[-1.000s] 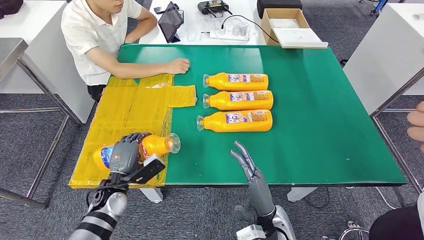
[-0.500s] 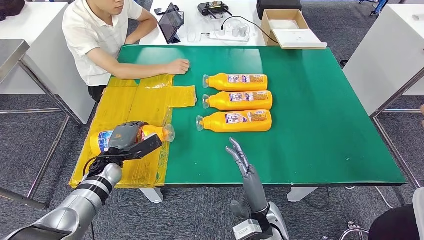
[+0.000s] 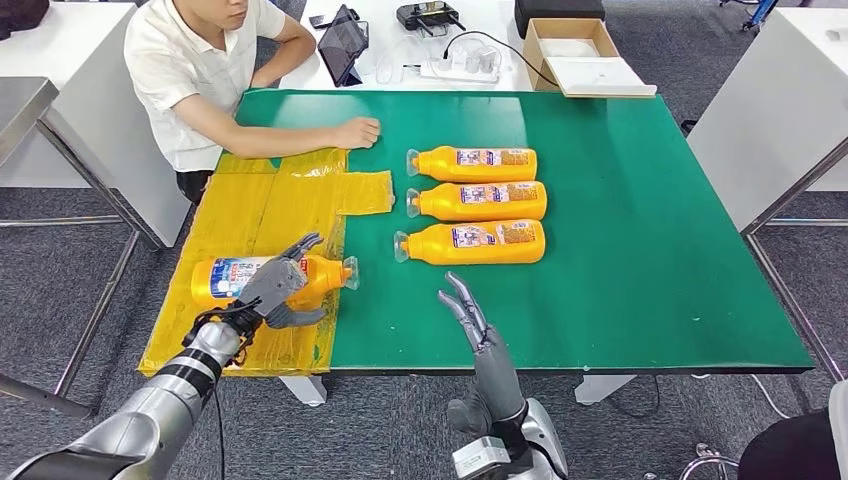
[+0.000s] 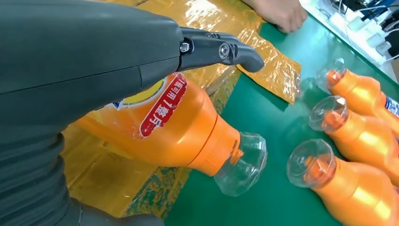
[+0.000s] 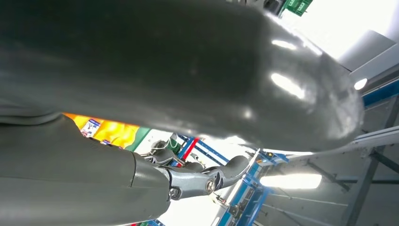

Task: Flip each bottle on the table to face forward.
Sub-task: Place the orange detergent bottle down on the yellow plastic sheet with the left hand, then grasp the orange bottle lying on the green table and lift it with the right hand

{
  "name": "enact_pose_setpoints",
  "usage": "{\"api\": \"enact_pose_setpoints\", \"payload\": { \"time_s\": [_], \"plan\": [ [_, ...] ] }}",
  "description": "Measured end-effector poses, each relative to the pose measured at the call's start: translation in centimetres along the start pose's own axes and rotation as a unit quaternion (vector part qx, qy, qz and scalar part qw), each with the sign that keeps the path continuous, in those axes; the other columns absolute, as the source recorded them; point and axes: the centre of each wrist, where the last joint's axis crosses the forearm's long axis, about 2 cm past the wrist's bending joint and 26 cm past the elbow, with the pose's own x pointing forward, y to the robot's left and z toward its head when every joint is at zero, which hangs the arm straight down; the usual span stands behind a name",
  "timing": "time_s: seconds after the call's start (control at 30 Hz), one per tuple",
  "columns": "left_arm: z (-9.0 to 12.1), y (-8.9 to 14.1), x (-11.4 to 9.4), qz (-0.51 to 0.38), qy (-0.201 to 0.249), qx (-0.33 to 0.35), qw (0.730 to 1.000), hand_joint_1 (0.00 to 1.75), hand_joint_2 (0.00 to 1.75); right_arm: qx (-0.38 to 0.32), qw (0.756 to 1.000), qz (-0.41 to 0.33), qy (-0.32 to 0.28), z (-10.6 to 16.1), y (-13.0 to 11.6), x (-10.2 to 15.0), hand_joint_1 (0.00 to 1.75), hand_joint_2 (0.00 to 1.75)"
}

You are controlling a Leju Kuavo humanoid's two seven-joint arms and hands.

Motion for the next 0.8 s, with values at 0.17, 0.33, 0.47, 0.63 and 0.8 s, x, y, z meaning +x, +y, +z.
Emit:
{"api": "enact_pose_setpoints", "payload": {
  "time_s": [0.17,0.33,0.47,0.63,0.8],
  "plan": [
    [0.4,-0.7,0.3,-0.007,-0.023,0.045,0.999,0.00,1.75,0.003,1.000,-0.001,0.004,0.3,0.0,-0.2,0.00,0.00],
    [1.4,-1.9,0.8,0.035,-0.067,0.083,0.994,0.00,1.75,0.005,1.000,0.001,0.007,0.5,-0.1,-0.3,0.00,0.00],
    [2.6,-2.8,2.4,0.128,-0.146,0.173,0.966,0.00,1.75,0.010,1.000,0.007,0.011,1.0,-0.1,-0.3,0.00,0.00],
    [4.8,-3.5,5.6,0.298,-0.267,0.193,0.896,0.00,1.75,-0.003,1.000,0.021,0.014,1.3,-0.2,-0.4,0.00,0.00],
    [6.9,-3.7,7.9,0.337,-0.326,0.198,0.861,0.00,1.75,-0.022,0.999,0.030,0.019,1.3,-0.7,-0.5,0.00,1.75]
  ]
}}
